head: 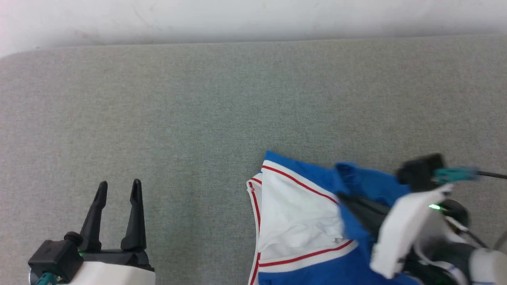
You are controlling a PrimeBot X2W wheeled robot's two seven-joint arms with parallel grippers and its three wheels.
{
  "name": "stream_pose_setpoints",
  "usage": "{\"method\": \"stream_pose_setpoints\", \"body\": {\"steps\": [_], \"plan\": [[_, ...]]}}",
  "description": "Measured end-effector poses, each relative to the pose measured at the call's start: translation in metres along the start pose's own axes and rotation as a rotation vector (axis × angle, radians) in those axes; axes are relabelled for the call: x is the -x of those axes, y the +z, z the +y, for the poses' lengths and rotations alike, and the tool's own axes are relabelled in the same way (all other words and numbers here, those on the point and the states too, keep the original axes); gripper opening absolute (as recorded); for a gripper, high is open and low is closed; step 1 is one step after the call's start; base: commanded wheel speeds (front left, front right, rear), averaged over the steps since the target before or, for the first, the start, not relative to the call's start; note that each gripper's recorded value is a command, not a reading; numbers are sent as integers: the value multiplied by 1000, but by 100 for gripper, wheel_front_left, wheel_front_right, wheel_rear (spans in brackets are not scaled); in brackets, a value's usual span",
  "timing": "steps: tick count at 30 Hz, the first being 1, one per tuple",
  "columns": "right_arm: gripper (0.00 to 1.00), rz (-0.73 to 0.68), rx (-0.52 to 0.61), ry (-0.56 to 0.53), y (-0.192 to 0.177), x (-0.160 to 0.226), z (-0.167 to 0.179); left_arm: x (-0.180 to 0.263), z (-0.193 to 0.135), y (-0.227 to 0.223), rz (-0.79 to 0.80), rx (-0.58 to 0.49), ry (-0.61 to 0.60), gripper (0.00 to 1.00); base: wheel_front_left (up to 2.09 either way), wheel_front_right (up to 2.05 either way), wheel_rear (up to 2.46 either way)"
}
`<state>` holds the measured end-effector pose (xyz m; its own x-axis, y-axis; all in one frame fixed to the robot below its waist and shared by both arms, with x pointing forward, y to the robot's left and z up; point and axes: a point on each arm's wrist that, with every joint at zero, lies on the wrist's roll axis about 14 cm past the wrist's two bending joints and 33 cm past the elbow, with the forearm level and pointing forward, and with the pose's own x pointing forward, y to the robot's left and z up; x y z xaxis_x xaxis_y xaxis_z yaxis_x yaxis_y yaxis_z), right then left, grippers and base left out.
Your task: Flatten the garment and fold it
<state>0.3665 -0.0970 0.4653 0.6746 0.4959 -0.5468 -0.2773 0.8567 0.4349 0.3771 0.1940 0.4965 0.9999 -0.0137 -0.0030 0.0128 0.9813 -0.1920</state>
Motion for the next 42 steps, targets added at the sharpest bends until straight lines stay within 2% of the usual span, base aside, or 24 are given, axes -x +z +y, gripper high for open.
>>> {"method": "stream_pose_setpoints", "body": {"steps": [5,9,13,22,23,24,25,31,35,39,42], "plan": [[0,60,94,137,-4,-22,48,4,1,0,3,9,7,100,0,0,0],[0,122,193,189,-14,-39,72,5,0,-1,5,17,6,100,0,0,0],[0,174,286,185,-27,-59,79,4,0,-4,10,30,12,100,0,0,0],[0,379,463,106,-72,-92,65,1,0,-17,38,60,23,100,0,0,0],[9,383,471,107,-72,-94,66,1,0,-18,38,63,26,100,0,0,0],[47,390,482,107,-73,-97,66,0,0,-18,38,66,26,100,0,0,0],[100,388,490,111,-73,-98,68,0,0,-19,39,68,26,100,0,0,0],[100,327,449,171,-59,-97,85,-3,2,-21,41,69,29,100,0,0,0],[100,183,372,149,-17,-84,77,-5,0,-16,24,69,21,100,0,0,0],[100,9,246,38,19,-54,34,-6,-5,-15,22,67,3,100,0,0,0],[100,-98,166,-125,31,-23,-18,-9,-9,-14,17,68,-14,100,0,0,0]]}}
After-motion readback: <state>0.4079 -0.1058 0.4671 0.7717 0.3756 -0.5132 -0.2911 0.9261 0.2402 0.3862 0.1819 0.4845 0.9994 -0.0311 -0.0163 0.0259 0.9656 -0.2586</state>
